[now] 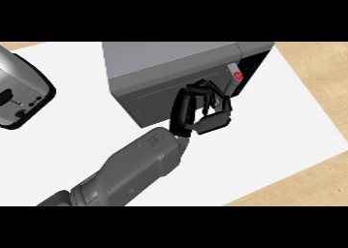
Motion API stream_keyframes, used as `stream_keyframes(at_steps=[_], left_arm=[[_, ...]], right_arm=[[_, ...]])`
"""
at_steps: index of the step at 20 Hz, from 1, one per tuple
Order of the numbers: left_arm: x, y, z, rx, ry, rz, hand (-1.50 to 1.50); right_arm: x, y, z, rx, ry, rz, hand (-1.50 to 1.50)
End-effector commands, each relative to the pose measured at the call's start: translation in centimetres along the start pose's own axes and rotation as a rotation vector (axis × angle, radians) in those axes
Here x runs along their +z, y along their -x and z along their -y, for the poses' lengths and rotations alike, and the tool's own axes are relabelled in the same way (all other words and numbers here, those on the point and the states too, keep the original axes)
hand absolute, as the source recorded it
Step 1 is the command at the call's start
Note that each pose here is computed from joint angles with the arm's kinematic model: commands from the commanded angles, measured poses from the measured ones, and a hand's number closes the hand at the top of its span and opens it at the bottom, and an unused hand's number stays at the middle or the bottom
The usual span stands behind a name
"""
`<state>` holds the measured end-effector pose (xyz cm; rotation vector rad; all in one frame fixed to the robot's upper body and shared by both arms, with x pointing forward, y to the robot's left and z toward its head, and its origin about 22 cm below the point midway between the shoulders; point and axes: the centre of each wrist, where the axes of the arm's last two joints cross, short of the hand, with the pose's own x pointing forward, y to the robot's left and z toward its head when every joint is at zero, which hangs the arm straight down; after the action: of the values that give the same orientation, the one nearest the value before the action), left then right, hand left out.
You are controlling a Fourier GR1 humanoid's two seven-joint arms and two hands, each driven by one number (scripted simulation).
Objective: Pick up the milk, place it into the microwave and close the microwave
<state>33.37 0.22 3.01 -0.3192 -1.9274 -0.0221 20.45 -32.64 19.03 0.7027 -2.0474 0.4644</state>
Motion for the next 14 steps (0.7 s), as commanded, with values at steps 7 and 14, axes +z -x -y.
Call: stream_keyframes(at_steps=[7,14], left_arm=[[-2.3,0.3,-0.9,-0.116,0.016,-0.040,1.50],[-1.5,1.7,-2.2,-0.192,-0.075,-0.127,1.50]], right_arm=[[-0.6,-0.4,0.2,-0.043,-0.059,0.038,-1.50],[-0.7,-0.8,0.0,-0.065,-0.112,0.021,-1.50]])
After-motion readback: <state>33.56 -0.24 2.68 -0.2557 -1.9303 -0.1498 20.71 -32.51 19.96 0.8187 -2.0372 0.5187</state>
